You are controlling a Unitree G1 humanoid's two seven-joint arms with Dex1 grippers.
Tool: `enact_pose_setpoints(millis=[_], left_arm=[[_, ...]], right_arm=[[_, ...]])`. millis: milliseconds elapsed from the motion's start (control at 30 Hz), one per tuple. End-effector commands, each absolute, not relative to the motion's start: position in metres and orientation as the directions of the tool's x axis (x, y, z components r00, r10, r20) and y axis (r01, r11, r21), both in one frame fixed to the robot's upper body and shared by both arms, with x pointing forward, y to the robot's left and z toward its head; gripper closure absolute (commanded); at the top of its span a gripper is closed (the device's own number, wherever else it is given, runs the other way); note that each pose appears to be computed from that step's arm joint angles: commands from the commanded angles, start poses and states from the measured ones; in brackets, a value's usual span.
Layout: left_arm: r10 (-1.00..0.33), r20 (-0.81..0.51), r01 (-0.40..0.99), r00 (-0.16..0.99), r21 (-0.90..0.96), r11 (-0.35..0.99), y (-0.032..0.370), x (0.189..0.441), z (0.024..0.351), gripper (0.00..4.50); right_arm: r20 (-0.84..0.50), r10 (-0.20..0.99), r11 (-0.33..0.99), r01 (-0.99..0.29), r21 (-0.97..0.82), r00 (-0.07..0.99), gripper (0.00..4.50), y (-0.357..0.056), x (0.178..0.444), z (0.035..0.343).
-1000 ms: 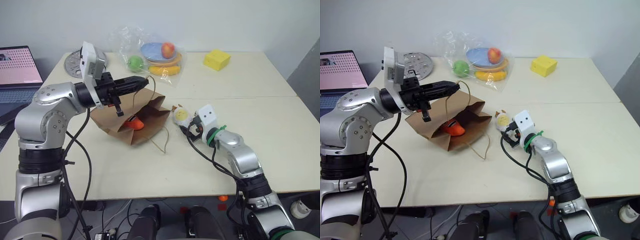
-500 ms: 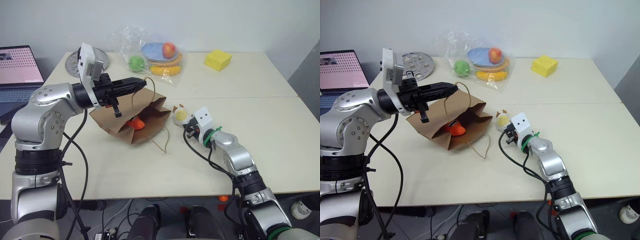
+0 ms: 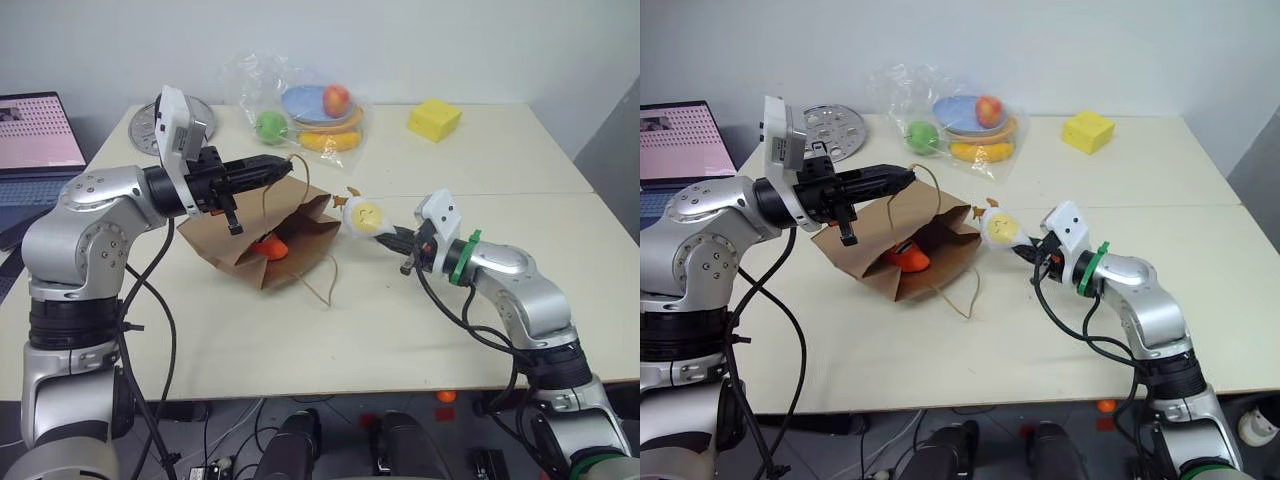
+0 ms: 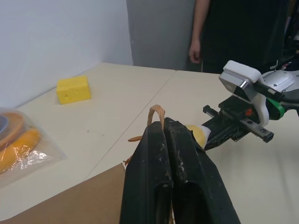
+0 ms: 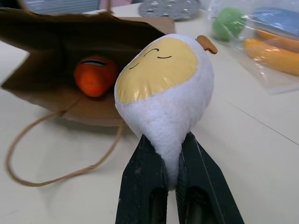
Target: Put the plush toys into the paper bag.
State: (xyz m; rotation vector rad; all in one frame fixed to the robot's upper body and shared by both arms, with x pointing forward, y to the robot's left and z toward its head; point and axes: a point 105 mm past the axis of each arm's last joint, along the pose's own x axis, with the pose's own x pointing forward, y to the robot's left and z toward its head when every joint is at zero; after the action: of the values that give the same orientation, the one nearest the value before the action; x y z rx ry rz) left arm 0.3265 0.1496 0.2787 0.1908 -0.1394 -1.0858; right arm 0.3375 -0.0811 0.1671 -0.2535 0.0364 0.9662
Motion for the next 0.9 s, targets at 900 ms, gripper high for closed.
enact_pose_setpoints(millis=[900], left_arm=[[-0.910, 0.031, 0.870, 0.414, 0.282, 0.406, 0.143, 0.318, 0.295, 4.50]], right_arm=[[-0.099, 0.847, 0.505, -0.849, -0.154, 0.522, 4.49, 0.051, 0.374, 0.167]])
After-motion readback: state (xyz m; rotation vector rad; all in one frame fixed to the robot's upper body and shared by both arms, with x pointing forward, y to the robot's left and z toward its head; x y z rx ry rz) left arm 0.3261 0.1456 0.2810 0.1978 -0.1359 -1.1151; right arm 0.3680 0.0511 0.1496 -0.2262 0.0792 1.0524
